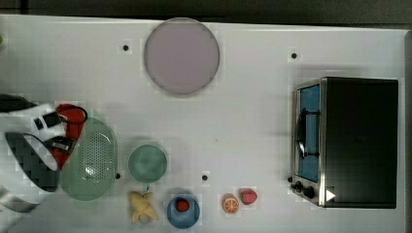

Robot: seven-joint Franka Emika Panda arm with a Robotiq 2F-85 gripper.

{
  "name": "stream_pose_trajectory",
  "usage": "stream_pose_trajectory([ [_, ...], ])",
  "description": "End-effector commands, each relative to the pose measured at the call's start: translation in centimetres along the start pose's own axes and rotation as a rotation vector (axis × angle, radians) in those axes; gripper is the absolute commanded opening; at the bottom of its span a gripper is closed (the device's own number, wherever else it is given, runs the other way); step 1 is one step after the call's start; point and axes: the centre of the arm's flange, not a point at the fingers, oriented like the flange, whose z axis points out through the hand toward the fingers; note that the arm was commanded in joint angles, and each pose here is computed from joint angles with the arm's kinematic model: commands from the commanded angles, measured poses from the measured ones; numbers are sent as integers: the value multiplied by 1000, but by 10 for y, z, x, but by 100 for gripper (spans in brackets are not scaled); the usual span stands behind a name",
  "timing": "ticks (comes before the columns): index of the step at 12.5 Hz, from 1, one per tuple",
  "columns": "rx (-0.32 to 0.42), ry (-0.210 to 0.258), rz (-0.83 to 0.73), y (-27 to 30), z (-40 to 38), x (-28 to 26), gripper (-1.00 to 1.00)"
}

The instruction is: Pick ketchup from strainer and place it on the table

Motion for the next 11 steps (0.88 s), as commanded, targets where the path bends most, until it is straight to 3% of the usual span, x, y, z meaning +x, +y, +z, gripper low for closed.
stream_pose_trajectory([
  [1,-40,-28,39,55,-35,83,16],
  [7,-71,-10,-128,195,-55,202,16],
  [11,-87,22,-123,290,-42,248,16],
])
